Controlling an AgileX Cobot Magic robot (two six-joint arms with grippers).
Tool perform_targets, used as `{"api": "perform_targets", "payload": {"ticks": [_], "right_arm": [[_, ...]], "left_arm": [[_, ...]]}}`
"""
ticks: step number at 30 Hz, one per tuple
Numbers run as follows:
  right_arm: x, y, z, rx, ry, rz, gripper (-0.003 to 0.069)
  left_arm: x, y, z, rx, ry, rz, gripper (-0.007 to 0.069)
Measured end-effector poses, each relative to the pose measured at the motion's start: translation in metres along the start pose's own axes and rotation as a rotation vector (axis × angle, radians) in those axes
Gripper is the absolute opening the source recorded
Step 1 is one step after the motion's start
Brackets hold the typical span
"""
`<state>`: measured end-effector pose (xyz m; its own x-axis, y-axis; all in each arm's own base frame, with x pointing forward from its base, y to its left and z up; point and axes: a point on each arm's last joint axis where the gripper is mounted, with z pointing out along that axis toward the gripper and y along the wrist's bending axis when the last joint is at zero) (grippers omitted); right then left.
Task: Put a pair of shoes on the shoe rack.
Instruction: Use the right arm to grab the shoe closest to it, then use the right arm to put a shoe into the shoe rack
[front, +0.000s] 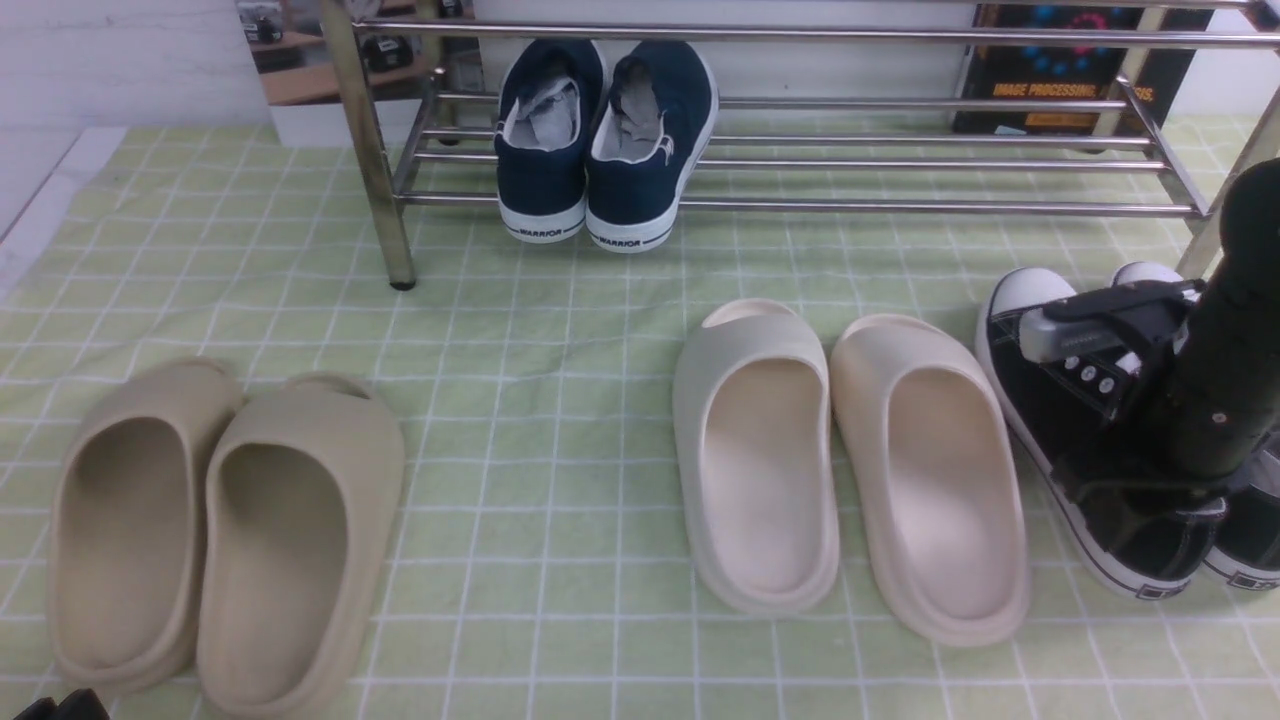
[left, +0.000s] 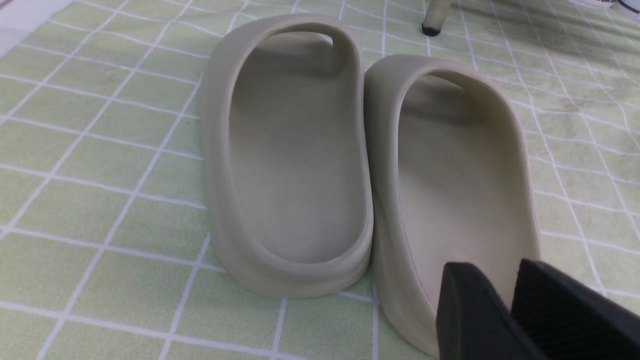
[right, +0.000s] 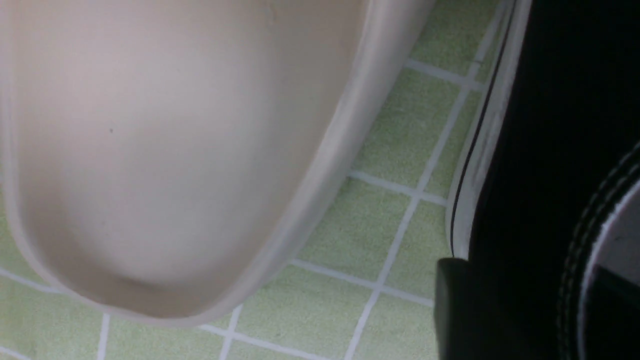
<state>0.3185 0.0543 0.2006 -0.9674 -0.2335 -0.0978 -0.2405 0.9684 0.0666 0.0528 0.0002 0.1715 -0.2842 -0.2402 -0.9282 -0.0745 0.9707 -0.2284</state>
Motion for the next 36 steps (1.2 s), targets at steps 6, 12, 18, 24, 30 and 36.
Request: {"api": "perform_targets", "payload": {"ticks": [6, 12, 18, 24, 30, 36], "right_arm": [[0.004, 0.005, -0.018, 0.007, -0.036, -0.016, 0.0019], [0.008, 0.024, -0.061, -0.007, -0.065, -0.074, 0.0018], [-0.009, 0.03, -0.095, -0.002, -0.161, -0.096, 0.0018], [-0.041, 0.029, -0.112, 0.03, -0.233, -0.126, 0.0018], [-0.076, 0.026, -0.098, 0.037, -0.217, -0.144, 0.0018], [-0.116, 0.024, -0.079, 0.042, -0.221, -0.189, 0.0018]], "left_arm": [[0.0, 0.0, 0.0, 0.0, 0.0, 0.0, 0.0162], [0.0, 0.0, 0.0, 0.0, 0.0, 0.0, 0.0166], [0.0, 0.0, 0.0, 0.0, 0.0, 0.0, 0.0172], [0.0, 0.0, 0.0, 0.0, 0.001, 0.0, 0.0173], [0.0, 0.0, 0.0, 0.0, 0.001, 0.0, 0.0179], [0.0, 0.0, 0.0, 0.0, 0.001, 0.0, 0.0182]]}}
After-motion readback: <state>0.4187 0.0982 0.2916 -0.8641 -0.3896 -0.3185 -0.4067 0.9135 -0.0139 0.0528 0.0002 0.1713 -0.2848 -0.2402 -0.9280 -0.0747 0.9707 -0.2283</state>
